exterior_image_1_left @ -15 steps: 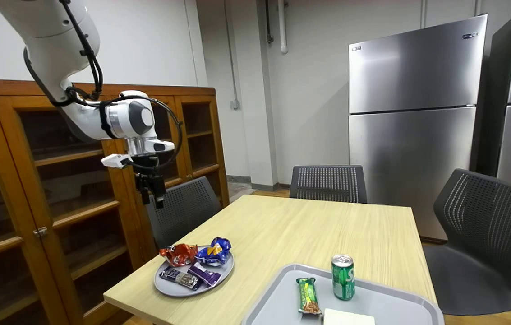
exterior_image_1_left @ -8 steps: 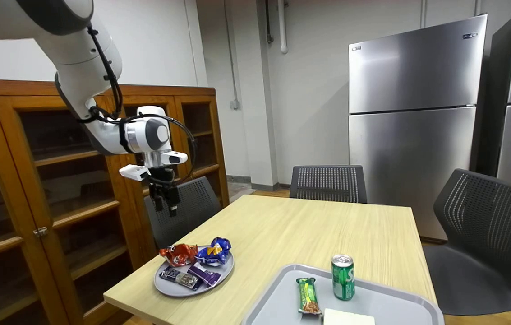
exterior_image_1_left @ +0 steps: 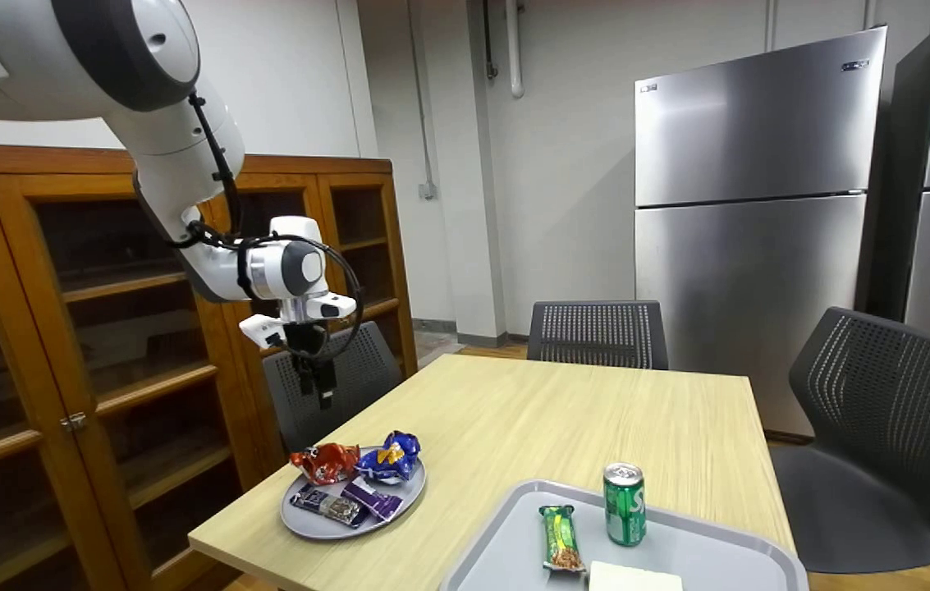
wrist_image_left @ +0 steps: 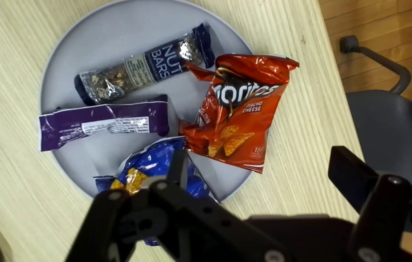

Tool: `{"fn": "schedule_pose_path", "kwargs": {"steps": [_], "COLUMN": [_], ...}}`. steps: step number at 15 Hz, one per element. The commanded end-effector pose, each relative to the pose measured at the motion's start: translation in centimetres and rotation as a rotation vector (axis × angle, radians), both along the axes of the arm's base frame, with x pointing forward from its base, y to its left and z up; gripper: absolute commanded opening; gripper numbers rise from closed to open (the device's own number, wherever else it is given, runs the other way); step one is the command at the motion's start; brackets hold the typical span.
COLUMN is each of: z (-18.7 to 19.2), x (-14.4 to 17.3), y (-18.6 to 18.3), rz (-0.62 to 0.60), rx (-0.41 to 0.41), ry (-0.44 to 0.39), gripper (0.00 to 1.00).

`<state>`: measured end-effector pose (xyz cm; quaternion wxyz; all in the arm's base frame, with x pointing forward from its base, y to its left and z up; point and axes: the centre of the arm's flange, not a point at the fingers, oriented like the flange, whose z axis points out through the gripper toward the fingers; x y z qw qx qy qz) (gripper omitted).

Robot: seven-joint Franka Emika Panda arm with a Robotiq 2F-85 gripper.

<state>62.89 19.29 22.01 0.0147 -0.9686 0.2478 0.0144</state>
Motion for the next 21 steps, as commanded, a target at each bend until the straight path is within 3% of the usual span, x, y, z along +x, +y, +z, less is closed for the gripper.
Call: {"fn": "schedule_pose_path", "kwargs": {"steps": [1,7,21], "z": [-0.4,-0.5,-6.3], "x": [0.2,0.4,-0.3], "y": [-0.1,-0.1,-1.3], "rz": [-0.009,-0.021,-0.107], "rx": [-0.002,-0.002,0.024], "ry": [0.000,-0.005,0.089], "gripper": [1.00,1.00,1.00]}}
